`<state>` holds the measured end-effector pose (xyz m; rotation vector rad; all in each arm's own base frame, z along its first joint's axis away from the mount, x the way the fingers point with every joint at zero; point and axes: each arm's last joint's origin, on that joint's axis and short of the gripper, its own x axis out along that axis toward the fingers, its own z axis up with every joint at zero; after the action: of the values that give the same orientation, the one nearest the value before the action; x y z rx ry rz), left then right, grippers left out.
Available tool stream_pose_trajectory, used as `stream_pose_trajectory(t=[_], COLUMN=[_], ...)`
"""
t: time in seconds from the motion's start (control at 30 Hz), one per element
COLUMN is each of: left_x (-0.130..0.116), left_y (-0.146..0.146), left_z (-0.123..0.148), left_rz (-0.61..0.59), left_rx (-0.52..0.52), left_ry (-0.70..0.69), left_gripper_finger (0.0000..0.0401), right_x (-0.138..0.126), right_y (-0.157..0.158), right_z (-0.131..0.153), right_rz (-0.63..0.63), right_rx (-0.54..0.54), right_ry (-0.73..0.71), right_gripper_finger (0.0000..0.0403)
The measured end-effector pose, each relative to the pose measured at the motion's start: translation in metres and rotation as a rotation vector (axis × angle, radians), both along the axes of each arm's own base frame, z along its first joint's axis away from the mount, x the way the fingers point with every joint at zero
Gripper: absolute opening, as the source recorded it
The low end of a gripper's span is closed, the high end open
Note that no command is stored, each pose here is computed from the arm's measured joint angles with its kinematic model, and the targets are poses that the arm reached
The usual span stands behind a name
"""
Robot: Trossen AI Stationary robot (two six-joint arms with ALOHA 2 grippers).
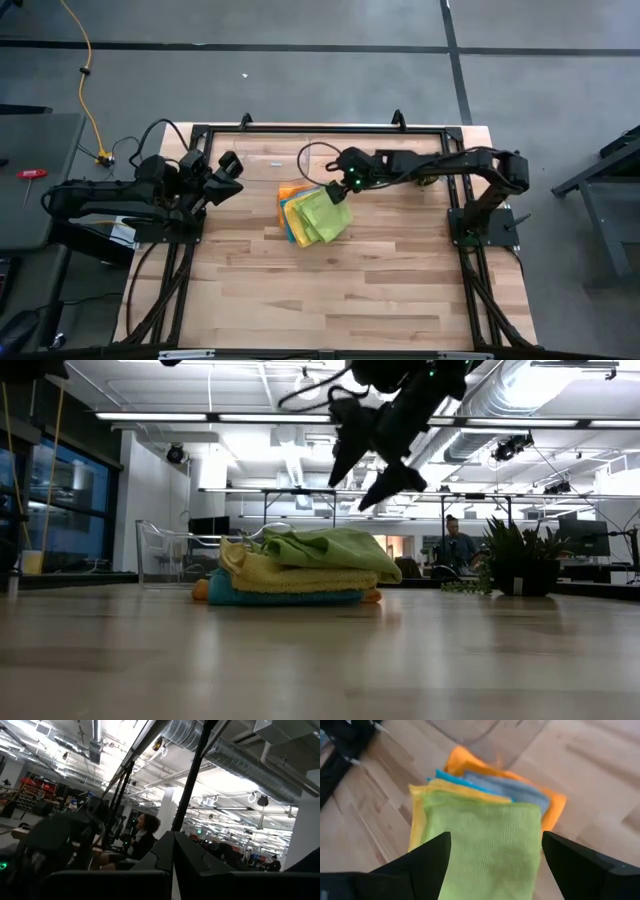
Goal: Fold microfiber towels
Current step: Stack the green towel on the yellow towel
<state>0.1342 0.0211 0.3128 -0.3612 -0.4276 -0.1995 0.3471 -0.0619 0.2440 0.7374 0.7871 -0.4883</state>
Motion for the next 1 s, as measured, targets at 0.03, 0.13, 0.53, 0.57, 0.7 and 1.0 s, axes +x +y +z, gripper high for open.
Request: stream_pose_trajectory(t=[0.03,0.13,0.53,0.57,0.7,1.0], left_x=[0.0,0.003,0.068,0.078,0.107,0.152], left_y=[0.0,0.001,-0.003,-0.008,-0.023,-0.03], left_z=[-0.001,-0.007,-0.053,-0.055,-0.072,-0.115], left_rz=[0.0,0.006,0.062,0.039,-0.02,-0.017], left_rx=[-0.001,-0.02,-0.058,0.024,0.414,1.019], left_ry=[0.009,0.078,0.781,0.84,1.13,1.376], left_gripper_finger=[0.0,0.0,0.0,0.0,0.0002,0.0083], right_x=[-0.002,-0.011,-0.055,-0.057,-0.061,-0.063], right_y=[0.0,0.002,0.013,0.013,0.013,0.013], right_z=[0.005,0.018,0.041,0.042,0.048,0.05], right_rz=[0.003,0.026,-0.006,-0.007,-0.03,-0.061], right_rx=[-0.013,-0.041,-0.128,-0.13,-0.158,-0.161], right_ry=[-0.009,-0.025,0.146,0.149,0.135,0.129], right_gripper_finger=[0.0305,0.0305,0.0305,0.0305,0.0305,0.0305])
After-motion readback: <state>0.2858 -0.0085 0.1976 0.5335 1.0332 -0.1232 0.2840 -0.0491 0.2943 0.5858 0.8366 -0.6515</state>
